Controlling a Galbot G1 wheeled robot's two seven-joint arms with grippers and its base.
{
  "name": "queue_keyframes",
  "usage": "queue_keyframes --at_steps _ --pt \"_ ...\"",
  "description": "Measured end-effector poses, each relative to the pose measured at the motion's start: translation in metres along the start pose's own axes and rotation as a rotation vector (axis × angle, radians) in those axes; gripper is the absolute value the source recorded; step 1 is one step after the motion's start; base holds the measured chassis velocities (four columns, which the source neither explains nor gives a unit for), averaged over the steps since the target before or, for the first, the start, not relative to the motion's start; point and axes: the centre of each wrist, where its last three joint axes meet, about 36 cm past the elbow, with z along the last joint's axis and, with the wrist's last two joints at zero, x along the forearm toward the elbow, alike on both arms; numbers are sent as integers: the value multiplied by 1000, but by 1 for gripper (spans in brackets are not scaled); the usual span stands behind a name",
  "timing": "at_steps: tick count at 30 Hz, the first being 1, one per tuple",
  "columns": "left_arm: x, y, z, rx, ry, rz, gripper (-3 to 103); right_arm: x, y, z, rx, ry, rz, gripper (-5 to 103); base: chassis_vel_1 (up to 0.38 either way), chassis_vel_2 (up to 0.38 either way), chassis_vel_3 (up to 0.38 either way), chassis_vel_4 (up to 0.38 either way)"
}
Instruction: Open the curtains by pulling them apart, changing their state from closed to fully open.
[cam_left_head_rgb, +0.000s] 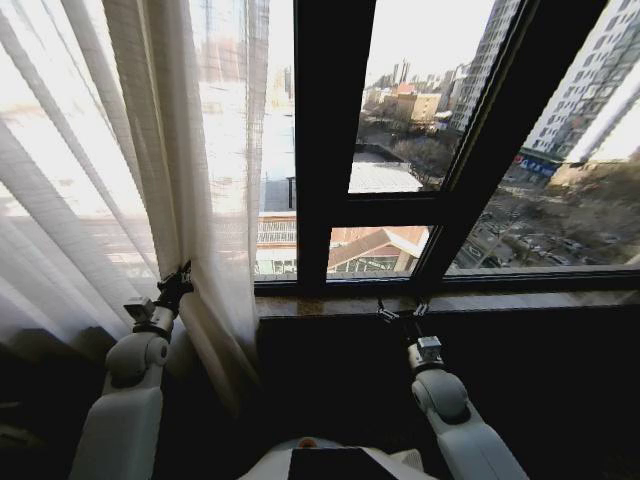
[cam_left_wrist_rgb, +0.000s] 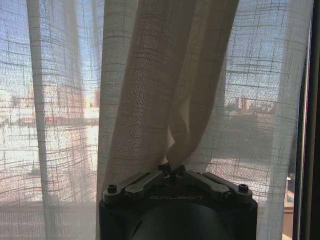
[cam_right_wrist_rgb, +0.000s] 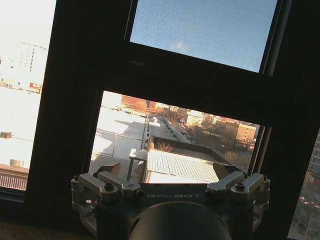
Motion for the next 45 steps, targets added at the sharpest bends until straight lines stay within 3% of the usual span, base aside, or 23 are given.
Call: queue_keyframes --at_steps 26,45 --pt "5 7 -1 1 -5 7 0 9 18 4 36 -14 -16 100 5 5 -5 -7" --pt "12 10 2 2 -13 -1 0 7 24 5 35 -18 -25 100 202 209 -214 -205"
